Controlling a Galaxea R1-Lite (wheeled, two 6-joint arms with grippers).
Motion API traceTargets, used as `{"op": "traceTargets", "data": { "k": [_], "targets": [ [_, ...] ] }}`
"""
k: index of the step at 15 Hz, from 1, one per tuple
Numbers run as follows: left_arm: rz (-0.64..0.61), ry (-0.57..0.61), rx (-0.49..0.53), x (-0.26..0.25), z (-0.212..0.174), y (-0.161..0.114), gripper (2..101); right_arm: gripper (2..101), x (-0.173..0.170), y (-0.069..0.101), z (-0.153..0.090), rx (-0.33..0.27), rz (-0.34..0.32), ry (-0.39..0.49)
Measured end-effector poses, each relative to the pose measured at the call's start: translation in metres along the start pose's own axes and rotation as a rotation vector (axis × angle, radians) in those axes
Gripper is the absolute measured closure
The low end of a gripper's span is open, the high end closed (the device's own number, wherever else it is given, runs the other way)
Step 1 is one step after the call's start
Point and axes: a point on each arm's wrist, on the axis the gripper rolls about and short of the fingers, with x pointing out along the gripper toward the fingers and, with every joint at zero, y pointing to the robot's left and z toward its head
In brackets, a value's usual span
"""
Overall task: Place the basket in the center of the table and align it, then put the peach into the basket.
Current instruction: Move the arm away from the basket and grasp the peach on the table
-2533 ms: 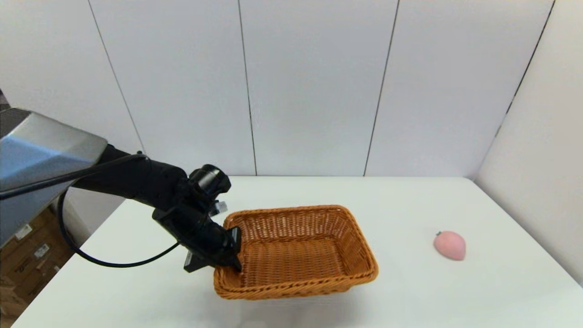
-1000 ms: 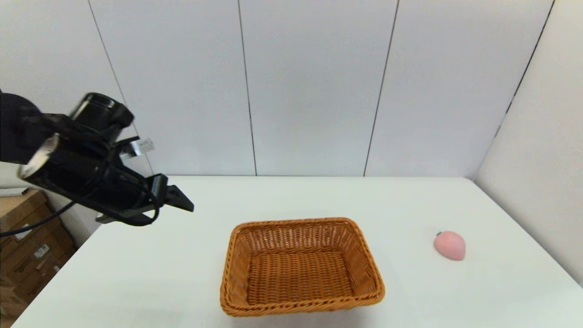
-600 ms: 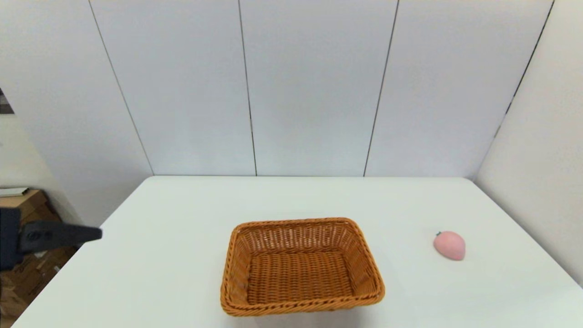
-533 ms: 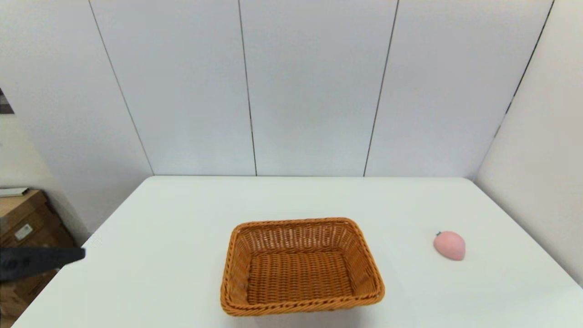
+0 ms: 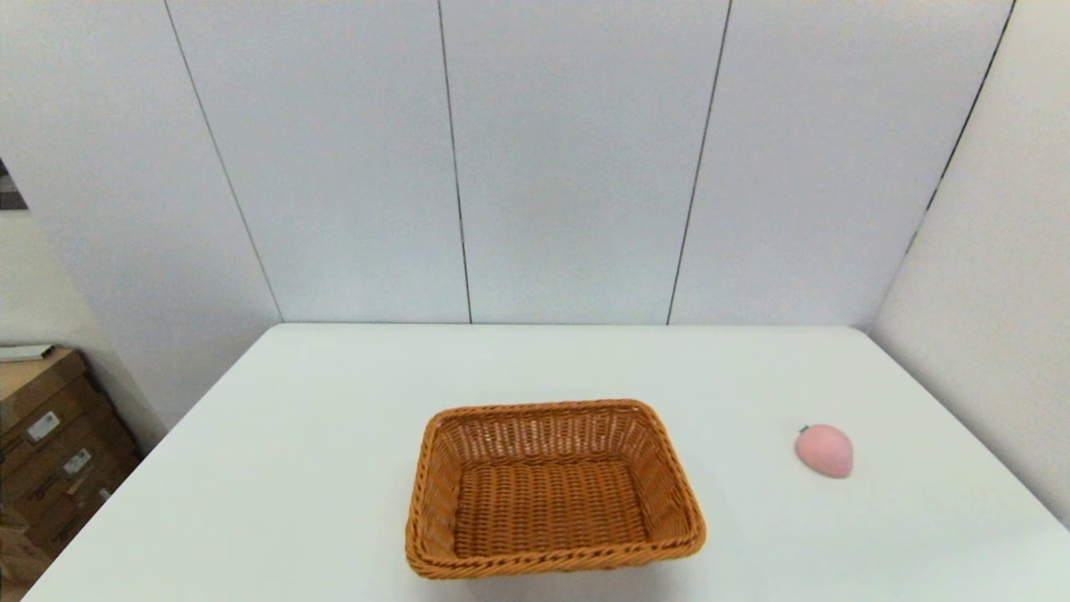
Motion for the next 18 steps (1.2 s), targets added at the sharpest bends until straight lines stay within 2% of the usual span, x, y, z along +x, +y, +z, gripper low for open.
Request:
{"op": "traceTargets", "data": {
  "k": [5,8,10,12,15,18],
  "targets": [
    [0.079,-0.114,0.084,0.024,-0.042,0.003,6.2,5.0,0.000,0.000,0.000,0.002,-0.001,0.000],
    [0.121,-0.279,0.114,0.044,-0.055,0.005,6.1,5.0,0.000,0.000,0.000,0.003,0.000,0.000],
    [0.097,-0.375,0.112,0.047,-0.062,0.006,6.0,5.0,0.000,0.000,0.000,0.003,0.000,0.000],
    [0.037,-0.393,0.119,0.050,-0.072,0.005,6.0,5.0,0.000,0.000,0.000,-0.003,0.002,0.001],
    [0.023,-0.411,0.093,0.051,-0.076,0.006,5.8,5.0,0.000,0.000,-0.001,-0.002,-0.020,0.008],
    [0.019,-0.417,0.080,0.051,-0.077,0.006,5.6,5.0,-0.007,-0.001,0.019,0.013,-0.020,-0.009]
  ]
}}
